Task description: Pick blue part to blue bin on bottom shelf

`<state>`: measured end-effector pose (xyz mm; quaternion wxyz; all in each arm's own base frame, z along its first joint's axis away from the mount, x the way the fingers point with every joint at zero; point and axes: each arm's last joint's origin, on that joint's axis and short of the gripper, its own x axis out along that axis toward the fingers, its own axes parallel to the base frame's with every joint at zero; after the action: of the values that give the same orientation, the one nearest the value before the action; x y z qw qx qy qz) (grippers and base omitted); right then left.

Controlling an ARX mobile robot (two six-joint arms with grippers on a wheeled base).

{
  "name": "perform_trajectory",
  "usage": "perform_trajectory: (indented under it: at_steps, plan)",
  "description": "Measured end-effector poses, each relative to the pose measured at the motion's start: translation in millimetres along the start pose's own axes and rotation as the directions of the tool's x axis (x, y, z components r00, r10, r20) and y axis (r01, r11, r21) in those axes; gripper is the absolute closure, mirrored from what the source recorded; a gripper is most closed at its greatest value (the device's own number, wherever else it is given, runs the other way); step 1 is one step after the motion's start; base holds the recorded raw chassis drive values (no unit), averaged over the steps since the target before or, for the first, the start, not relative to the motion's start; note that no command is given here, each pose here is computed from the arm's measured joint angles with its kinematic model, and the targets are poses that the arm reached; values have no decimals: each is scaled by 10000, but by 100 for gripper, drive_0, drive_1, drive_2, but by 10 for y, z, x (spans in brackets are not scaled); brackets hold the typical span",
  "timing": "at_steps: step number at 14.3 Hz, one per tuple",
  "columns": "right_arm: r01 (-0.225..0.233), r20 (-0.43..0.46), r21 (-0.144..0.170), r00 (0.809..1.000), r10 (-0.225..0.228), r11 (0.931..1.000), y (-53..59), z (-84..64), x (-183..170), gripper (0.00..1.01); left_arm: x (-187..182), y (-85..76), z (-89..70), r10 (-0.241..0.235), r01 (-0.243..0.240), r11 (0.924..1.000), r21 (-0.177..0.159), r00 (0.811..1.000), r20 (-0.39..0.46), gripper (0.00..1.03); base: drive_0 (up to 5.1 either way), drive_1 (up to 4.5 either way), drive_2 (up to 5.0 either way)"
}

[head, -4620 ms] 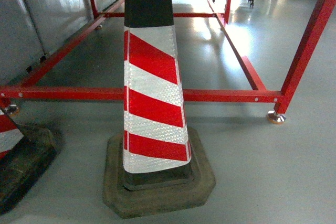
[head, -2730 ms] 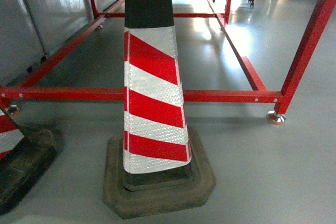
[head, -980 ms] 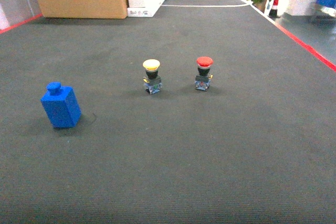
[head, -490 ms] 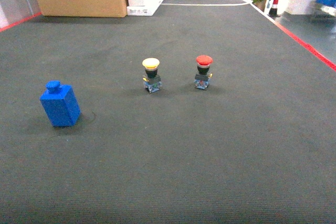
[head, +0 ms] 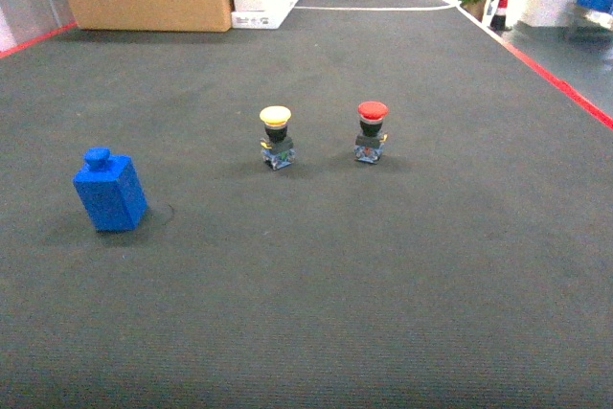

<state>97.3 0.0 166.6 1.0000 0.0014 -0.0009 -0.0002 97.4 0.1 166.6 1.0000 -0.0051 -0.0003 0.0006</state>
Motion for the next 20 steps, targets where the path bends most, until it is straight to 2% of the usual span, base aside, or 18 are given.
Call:
perform_trajectory:
  at_steps: [5,6,7,8,10,11,12,13,15,17,20]
  plan:
    - [0,0,0,10000,0,10000,0,0,0,3,0,0,0,-4,4,10000,0,10000,0,5,0,0,0]
    - [8,0,4,10000,-8,10000,0,0,0,3,2,-16,-25,602,-621,9980,-95,9886,-1381,5,0,0,0]
    - [-4,0,0,10000,4,10000,0,0,0,3,67,-56,-7,1212,-1260,9920,-4,9546,-2720,5,0,0,0]
    - [0,4,-4,10000,0,10000,0,0,0,3,158,-105,-11,1256,-1355,9907,-117,9446,-3031,5,0,0,0]
    - [-4,4,-4,10000,4,10000,0,0,0,3,500,-158,99,569,-793,9945,-686,9574,-2830,5,0,0,0]
    - [0,0,-4,10000,0,10000,0,0,0,3,741,-175,156,158,-386,9959,-817,9645,-2636,5,0,0,0]
    - [0,0,-4,10000,0,10000,0,0,0,3,1049,-195,148,-485,271,9959,-865,9653,-2567,5,0,0,0]
    - [-4,4,-4,10000,4,10000,0,0,0,3,1343,-189,45,-698,573,9969,-542,9608,-2683,5,0,0,0]
    - [0,4,-4,10000,0,10000,0,0,0,3,1810,-172,-285,-782,768,9969,-182,9314,-3556,5,0,0,0]
    - [0,0,-4,10000,0,10000,0,0,0,3,2052,-174,-546,-781,820,9966,-90,9021,-4243,5,0,0,0]
    - [0,4,-4,10000,0,10000,0,0,0,3,2384,-191,-643,-776,843,9964,-22,9064,-4153,5,0,0,0]
